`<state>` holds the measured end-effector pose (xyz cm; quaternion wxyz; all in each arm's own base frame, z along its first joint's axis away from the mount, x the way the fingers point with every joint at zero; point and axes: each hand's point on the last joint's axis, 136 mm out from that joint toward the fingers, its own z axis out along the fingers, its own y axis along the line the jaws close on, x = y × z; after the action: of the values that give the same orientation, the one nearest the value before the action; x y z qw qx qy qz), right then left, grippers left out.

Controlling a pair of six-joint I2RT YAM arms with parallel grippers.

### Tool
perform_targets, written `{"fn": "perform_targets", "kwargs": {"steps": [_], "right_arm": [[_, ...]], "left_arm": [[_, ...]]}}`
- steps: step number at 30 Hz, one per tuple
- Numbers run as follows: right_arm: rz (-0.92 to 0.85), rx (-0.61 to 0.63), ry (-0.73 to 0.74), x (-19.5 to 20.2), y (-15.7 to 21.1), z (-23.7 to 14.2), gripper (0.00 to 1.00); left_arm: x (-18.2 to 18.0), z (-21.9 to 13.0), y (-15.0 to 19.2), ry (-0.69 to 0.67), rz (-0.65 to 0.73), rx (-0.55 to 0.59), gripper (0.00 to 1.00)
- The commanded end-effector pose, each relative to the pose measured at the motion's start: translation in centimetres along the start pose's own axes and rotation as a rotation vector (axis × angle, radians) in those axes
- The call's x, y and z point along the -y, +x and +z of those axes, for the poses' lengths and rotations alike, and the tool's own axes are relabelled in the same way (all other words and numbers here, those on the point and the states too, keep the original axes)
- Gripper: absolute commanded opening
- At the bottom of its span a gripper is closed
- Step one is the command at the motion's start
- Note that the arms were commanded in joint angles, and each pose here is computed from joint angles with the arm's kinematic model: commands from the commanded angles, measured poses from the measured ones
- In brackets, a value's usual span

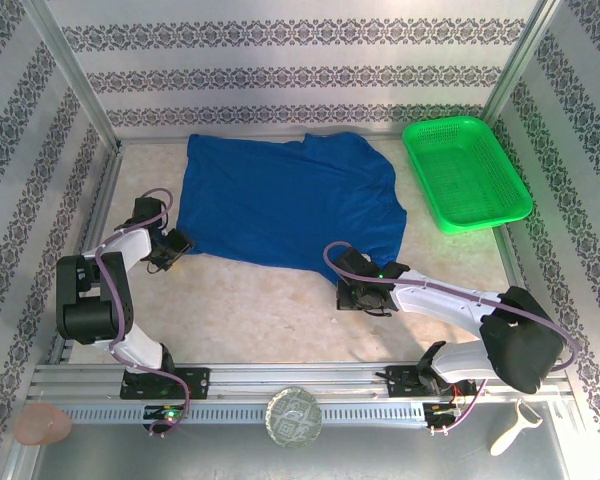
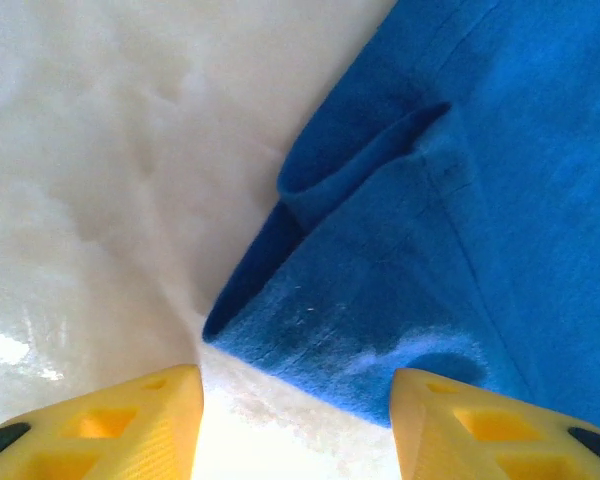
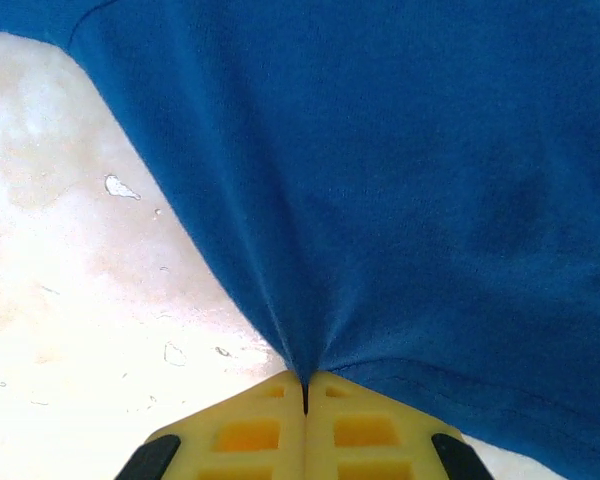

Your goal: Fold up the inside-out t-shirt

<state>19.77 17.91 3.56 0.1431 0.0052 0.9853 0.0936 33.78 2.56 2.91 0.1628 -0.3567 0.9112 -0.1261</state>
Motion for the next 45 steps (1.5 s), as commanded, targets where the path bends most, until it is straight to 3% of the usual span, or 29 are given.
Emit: {"fn": "perform_targets", "kwargs": {"steps": [1,16,18,22,25,38,45], "right_arm": [[0.014,-0.007,0.015,0.6,0.3,0.1,0.0],[0.017,-0.005,0.014,0.6,0.2,0.1,0.0],[0.019,-0.003,0.012,0.5,0.1,0.0,0.0],[0.019,0.001,0.012,0.7,0.1,-0.3,0.0],[0.017,0.014,0.008,0.8,-0.1,-1.1,0.0],[-0.026,0.056,-0.01,2.3,0.6,-6.9,0.0],[-0.068,0.13,0.001,2.5,-2.0,-10.4,0.0]], "left_arm": [[1.3,-1.1,-1.9,0.027,-0.018,0.087,0.53],[1.9,1.4,-2.6,0.017,-0.04,0.066,0.53],[1.6,1.8,-2.4,0.008,-0.037,0.061,0.42],[1.2,1.7,-2.1,-0.005,-0.035,0.06,0.1],[1.0,0.5,-2.0,-0.013,-0.014,0.075,0.01],[-1.1,-6.8,2.5,0.01,0.075,0.133,0.0],[-0.4,-9.3,1.5,0.024,0.1,0.196,0.04]]}}
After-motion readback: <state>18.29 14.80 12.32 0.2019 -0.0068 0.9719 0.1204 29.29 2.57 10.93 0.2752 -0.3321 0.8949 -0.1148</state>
